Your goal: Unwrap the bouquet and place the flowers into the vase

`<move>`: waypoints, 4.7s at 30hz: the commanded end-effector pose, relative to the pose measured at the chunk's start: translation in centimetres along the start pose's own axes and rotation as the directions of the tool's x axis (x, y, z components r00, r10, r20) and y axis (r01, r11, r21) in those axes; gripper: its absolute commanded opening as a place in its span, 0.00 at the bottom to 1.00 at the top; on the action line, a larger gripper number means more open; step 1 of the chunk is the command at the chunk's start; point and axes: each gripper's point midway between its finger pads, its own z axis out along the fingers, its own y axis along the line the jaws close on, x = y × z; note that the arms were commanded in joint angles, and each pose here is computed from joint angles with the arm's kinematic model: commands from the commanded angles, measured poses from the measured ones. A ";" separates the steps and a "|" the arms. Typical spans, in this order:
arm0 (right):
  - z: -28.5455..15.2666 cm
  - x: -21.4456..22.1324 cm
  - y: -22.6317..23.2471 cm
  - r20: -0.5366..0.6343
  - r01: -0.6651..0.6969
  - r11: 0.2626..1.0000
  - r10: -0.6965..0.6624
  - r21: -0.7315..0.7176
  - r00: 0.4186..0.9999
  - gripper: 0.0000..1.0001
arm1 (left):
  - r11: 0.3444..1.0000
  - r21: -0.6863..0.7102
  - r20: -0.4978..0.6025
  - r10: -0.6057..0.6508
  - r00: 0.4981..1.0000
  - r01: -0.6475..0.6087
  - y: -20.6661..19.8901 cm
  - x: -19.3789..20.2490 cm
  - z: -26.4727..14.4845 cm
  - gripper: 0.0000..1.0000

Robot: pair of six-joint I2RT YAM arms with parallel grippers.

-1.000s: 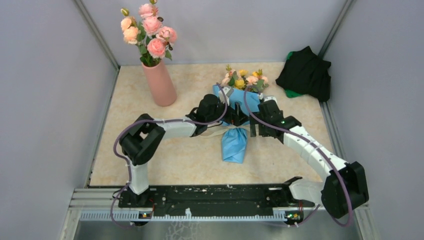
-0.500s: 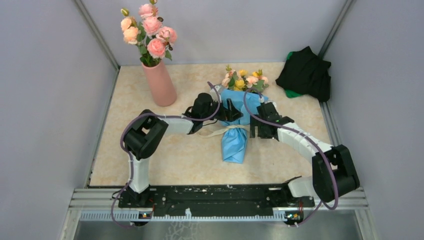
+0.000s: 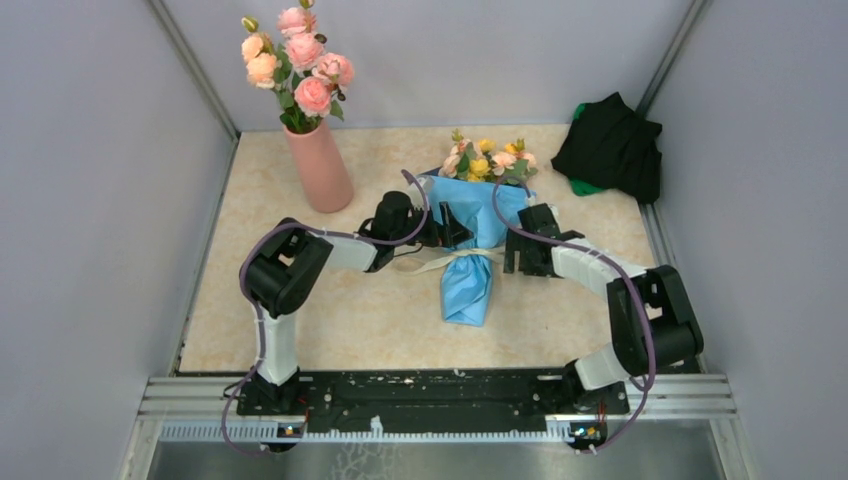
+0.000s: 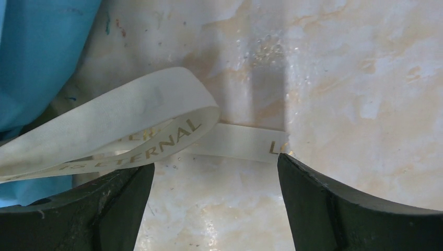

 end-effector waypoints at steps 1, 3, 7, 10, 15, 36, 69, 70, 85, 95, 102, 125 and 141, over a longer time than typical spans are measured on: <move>0.4 -2.0 -0.8 0.051 -0.063 0.998 0.063 0.014 0.997 0.87 | 0.999 0.047 0.022 0.010 1.000 -0.011 -1.3 -0.9 -0.5 0.99; 0.7 -1.9 -1.6 0.046 -0.085 0.996 0.084 0.028 0.995 0.84 | 0.999 0.047 0.022 0.006 1.000 -0.007 -1.4 -0.9 -0.6 0.99; 1.2 -2.2 -2.6 0.049 -0.127 0.992 0.126 0.022 0.991 0.80 | 0.999 0.054 0.021 -0.003 1.000 0.001 -1.6 -0.9 -0.7 0.99; 1.8 -2.2 -2.8 0.031 -0.126 0.992 0.126 0.025 0.992 0.79 | 0.998 0.067 0.020 -0.003 1.000 0.001 -1.8 -0.9 -0.7 0.99; 2.8 -1.5 -2.5 -0.008 -0.117 0.993 0.117 0.021 0.993 0.67 | 0.997 0.071 0.027 -0.004 1.000 0.002 -2.2 -1.2 -1.1 0.99; -2.7 -4.2 -0.9 0.102 -0.169 0.978 0.182 -0.120 0.978 0.00 | 0.997 0.073 0.024 -0.011 1.000 0.009 -2.8 -1.8 -1.4 0.99; -13.4 -8.1 -1.3 0.330 -0.135 0.964 0.208 -0.230 0.921 0.00 | 0.909 0.401 -0.157 -0.059 0.986 0.118 -6.6 0.1 4.1 0.99; -13.5 -8.3 -1.3 0.335 -0.135 0.964 0.209 -0.229 0.919 0.00 | 0.912 0.389 -0.166 -0.065 0.984 0.126 -5.9 0.4 4.1 0.99; -18.7 -12.6 -2.8 0.483 -0.186 0.955 0.279 -0.233 0.830 0.00 | 0.940 0.284 -0.197 -0.136 0.971 0.189 -1.0 1.9 4.0 0.99; -22.9 -14.8 -6.3 0.576 -0.223 0.965 0.262 -0.140 0.774 0.00 | 0.945 0.250 -0.212 -0.159 0.964 0.210 0.8 2.9 3.9 0.99; -25.9 -17.3 -8.0 0.635 -0.247 0.962 0.264 -0.117 0.726 0.00 | 0.949 0.243 -0.200 -0.156 0.967 0.203 1.3 2.4 3.2 0.99; -40.1 -20.8 -16.2 0.883 -0.489 0.872 0.226 0.004 0.411 0.00 | 0.924 0.306 -0.185 -0.180 0.966 0.230 0.0 0.7 1.5 0.99; -42.0 -19.4 -17.0 0.902 -0.496 0.868 0.191 0.029 0.387 0.00 | 0.902 0.346 -0.191 -0.201 0.961 0.257 -0.6 0.4 1.2 0.99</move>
